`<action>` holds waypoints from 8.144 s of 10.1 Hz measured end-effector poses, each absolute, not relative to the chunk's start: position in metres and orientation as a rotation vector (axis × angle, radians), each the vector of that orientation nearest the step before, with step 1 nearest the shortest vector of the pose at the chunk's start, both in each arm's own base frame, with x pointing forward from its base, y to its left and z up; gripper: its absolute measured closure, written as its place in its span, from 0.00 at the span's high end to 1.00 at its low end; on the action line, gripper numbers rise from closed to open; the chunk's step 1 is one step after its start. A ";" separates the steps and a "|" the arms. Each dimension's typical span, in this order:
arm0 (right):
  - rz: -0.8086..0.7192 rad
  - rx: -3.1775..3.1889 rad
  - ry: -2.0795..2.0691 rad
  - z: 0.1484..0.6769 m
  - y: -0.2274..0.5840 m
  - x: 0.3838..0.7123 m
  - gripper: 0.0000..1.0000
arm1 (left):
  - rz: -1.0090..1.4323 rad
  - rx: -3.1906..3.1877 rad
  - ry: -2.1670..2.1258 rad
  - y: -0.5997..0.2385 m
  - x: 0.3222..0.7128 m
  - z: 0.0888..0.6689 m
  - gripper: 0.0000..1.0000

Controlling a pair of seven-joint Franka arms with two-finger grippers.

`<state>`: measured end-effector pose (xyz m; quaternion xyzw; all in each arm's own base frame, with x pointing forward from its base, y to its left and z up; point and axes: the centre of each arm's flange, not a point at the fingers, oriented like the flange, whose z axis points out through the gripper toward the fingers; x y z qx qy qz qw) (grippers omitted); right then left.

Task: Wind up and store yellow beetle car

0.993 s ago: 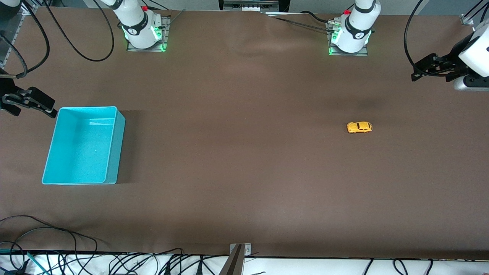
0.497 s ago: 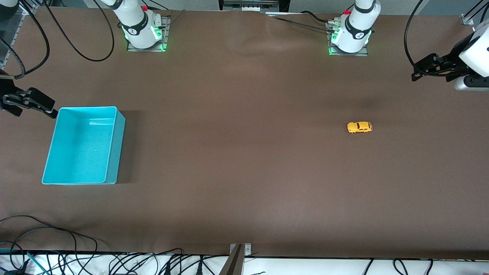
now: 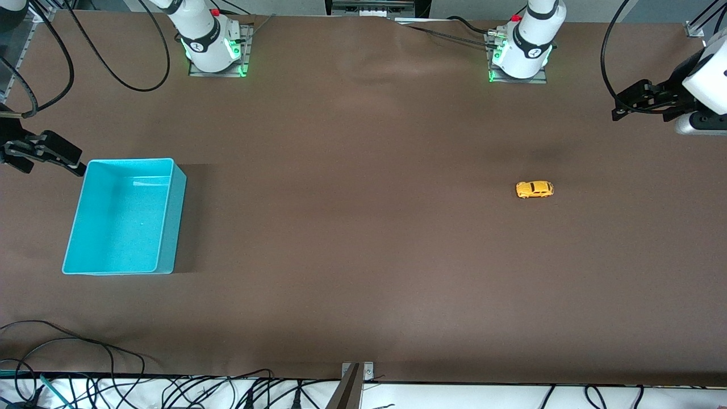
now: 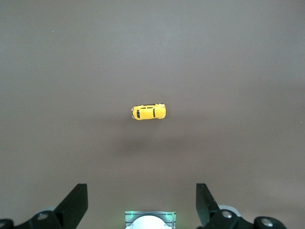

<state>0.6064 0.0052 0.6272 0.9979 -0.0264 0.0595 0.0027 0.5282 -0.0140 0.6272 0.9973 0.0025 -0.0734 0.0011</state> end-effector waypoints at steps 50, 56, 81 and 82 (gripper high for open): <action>0.144 3.101 -0.249 0.601 -0.050 0.619 1.00 | -0.135 2.606 -1.623 0.023 0.508 0.252 1.00; 0.155 3.100 -0.253 0.603 -0.050 0.619 1.00 | -0.143 2.332 -1.969 -0.010 0.484 0.194 0.99; 0.163 3.093 -0.284 0.606 -0.062 0.617 1.00 | -0.107 2.189 -2.159 -0.025 0.486 0.188 0.44; 0.163 3.093 -0.284 0.606 -0.062 0.617 1.00 | -0.121 2.189 -2.168 -0.014 0.487 0.188 0.44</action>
